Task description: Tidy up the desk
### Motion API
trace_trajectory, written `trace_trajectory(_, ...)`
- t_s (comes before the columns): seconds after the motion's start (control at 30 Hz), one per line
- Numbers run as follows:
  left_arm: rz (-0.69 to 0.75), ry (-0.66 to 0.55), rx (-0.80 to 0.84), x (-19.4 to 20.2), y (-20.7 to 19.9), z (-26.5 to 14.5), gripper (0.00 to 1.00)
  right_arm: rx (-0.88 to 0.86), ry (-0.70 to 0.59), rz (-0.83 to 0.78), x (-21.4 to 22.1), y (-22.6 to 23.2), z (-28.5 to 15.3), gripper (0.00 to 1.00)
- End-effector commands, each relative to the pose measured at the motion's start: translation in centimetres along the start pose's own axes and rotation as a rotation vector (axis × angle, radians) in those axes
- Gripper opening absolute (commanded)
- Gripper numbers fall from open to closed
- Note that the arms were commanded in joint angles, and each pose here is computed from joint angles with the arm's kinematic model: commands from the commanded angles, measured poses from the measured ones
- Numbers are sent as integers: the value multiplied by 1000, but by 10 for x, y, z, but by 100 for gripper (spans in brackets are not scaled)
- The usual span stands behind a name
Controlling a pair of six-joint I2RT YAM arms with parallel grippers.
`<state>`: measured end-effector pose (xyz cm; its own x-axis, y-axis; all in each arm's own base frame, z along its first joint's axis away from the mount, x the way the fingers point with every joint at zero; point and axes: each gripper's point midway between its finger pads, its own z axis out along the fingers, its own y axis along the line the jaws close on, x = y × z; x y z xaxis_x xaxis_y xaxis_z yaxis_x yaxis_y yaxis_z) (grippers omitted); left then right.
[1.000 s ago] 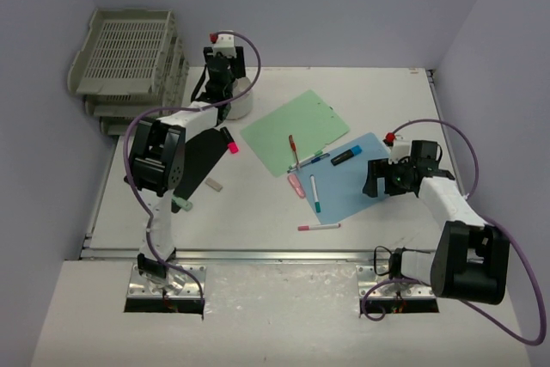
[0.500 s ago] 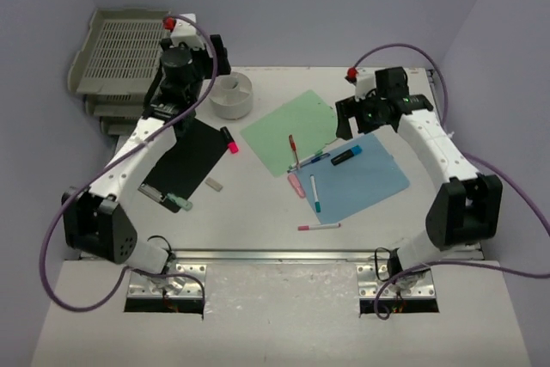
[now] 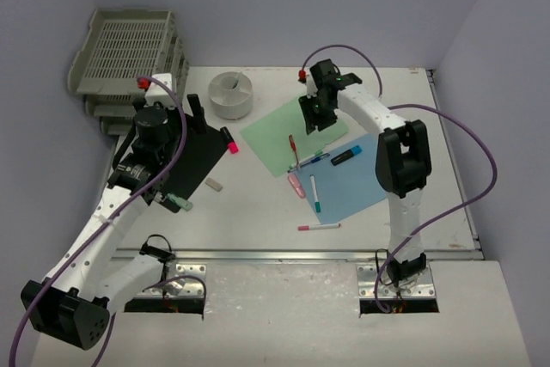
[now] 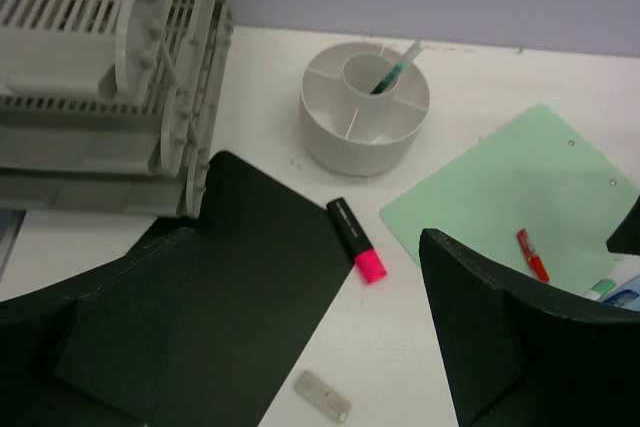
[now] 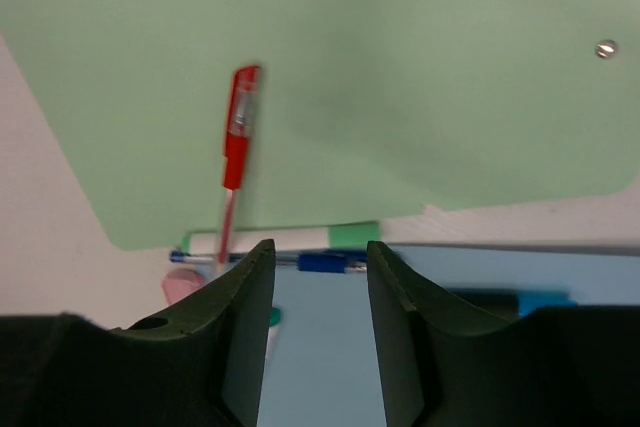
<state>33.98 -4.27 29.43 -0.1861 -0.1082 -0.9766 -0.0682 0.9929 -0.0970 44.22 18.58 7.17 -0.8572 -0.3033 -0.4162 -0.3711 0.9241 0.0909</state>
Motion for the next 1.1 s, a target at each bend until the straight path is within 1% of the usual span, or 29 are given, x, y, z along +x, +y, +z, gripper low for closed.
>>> trace_trajectory(0.0,-36,14,-40,11,10,-4,90,83,-188,44,-56,34,-8,45)
trace_trajectory(0.17,-44,18,-35,15,9,-5,90,104,-167,16,-55,48,15,47)
trace_trajectory(0.37,-53,47,-33,30,10,-6,91,123,-103,0,-46,49,52,42)
trace_trajectory(0.57,-54,47,-39,35,13,-10,91,153,-102,-13,-48,43,66,43)
trace_trajectory(0.77,-59,45,-38,32,12,-9,91,161,-58,-20,-36,40,81,38)
trace_trajectory(0.87,-57,50,-40,35,13,-8,92,114,-11,-22,-23,47,89,30)
trace_trajectory(0.9,-57,51,-41,36,13,-8,92,92,13,-19,-16,50,93,22)
trace_trajectory(0.93,-57,51,-41,36,13,-8,92,72,36,-19,-10,54,95,11)
trace_trajectory(0.97,-58,51,-43,35,13,-7,92,56,56,-18,-5,57,96,3)
trace_trajectory(1.0,-57,51,-44,35,13,-7,92,42,74,-14,0,59,97,0)
trace_trajectory(1.07,-56,55,-47,34,13,-6,93,25,88,-8,4,61,96,0)
